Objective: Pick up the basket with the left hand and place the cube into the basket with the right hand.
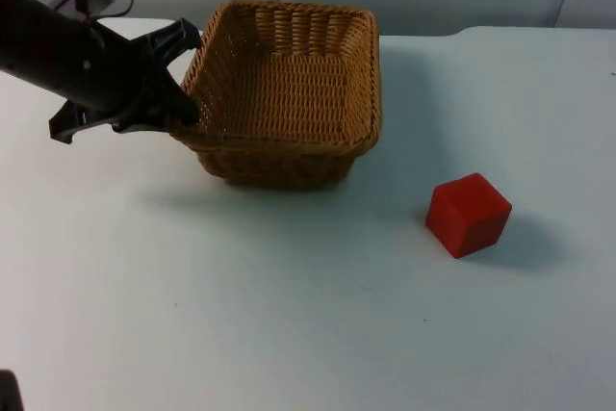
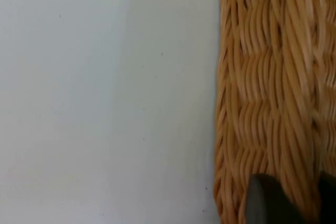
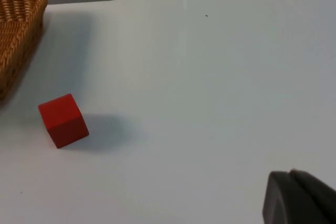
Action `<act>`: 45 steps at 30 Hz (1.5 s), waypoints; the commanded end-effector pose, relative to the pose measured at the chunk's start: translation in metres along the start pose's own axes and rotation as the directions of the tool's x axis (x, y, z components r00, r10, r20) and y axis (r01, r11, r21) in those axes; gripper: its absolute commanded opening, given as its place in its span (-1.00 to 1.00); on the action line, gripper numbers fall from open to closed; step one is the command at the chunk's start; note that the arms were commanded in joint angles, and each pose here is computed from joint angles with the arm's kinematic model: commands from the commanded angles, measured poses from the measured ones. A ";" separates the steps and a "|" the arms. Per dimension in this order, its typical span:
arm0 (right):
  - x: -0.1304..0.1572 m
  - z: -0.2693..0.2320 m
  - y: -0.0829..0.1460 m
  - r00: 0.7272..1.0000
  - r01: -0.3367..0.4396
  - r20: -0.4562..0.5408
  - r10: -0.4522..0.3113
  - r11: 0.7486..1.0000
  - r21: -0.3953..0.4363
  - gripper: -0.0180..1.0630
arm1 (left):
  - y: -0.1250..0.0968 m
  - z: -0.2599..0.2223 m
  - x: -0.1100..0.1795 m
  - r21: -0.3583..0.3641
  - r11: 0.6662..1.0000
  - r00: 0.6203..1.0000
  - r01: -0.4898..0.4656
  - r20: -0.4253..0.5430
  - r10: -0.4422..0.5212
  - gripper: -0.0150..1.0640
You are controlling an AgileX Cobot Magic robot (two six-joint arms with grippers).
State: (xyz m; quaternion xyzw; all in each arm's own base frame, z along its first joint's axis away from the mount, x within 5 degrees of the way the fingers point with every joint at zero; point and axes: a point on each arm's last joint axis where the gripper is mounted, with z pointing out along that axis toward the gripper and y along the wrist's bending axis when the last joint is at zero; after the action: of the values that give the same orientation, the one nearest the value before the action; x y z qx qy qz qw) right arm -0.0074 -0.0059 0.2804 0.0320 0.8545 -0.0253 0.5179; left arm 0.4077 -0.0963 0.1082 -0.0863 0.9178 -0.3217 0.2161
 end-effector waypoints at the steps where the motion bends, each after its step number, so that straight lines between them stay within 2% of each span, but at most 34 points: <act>1: 0.002 0.002 0.000 1.000 0.006 -0.001 -0.006 1.000 -0.004 -0.97 | -0.004 0.000 0.001 0.038 0.999 1.000 0.023 -0.017 -0.023 -0.97; 5: 0.002 0.002 0.000 1.000 0.006 -0.001 -0.006 1.000 -0.004 -0.97 | -0.008 -0.001 0.004 0.089 0.995 0.998 0.034 -0.060 -0.029 -0.97; 7: 0.002 0.002 0.000 1.000 0.006 -0.001 -0.006 1.000 -0.004 -0.97 | -0.013 -0.001 0.009 0.140 0.989 0.994 0.040 -0.107 -0.025 -0.97; 11: 0.002 0.002 0.000 1.000 0.006 -0.001 -0.006 1.000 -0.004 -0.97 | -0.015 -0.002 0.013 0.162 0.984 0.987 0.079 -0.152 -0.054 -0.97; 15: 0.002 0.002 0.000 1.000 0.006 -0.001 -0.006 1.000 -0.004 -0.97 | -0.018 -0.008 0.011 0.159 0.986 0.988 0.055 -0.152 -0.030 -0.97; 17: 0.002 0.002 0.000 1.000 0.006 -0.001 -0.006 1.000 -0.004 -0.97 | -0.021 -0.012 0.009 0.149 0.988 0.990 0.042 -0.137 -0.021 -0.97; 21: 0.002 0.002 0.000 1.000 0.006 -0.001 -0.006 1.000 -0.004 -0.97 | -0.027 -0.033 0.000 0.043 0.999 0.996 -0.024 -0.090 0.028 -0.97; 25: 0.002 0.002 0.000 1.000 0.006 -0.001 -0.006 1.000 -0.004 -0.97 | -0.035 -0.050 -0.003 0.003 0.998 0.995 -0.065 -0.077 0.065 -0.97; 31: 0.002 0.002 0.000 1.000 0.006 -0.001 -0.006 1.000 -0.004 -0.97 | -0.040 -0.068 0.004 -0.033 0.998 0.997 -0.051 -0.066 0.049 -0.97; 34: 0.002 0.002 0.000 1.000 0.006 -0.001 -0.006 1.000 -0.004 -0.97 | -0.029 -0.081 0.013 -0.079 0.996 0.999 -0.033 -0.028 0.031 -0.97; 39: 0.002 0.002 0.000 1.000 0.006 -0.001 -0.006 1.000 -0.004 -0.97 | -0.012 -0.093 0.024 -0.099 0.995 0.999 0.018 -0.042 -0.022 -0.97; 45: 0.002 0.002 0.000 1.000 0.006 -0.001 -0.006 1.000 -0.004 -0.97 | -0.012 -0.100 0.037 -0.067 0.998 1.000 -0.004 -0.031 0.002 -0.97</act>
State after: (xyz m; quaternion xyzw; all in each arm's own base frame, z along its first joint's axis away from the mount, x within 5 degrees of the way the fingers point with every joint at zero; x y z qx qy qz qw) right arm -0.0074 -0.0059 0.2804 0.0320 0.8545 -0.0253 0.5179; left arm 0.3324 -0.0590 0.1659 -0.0866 0.9383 -0.2778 0.1869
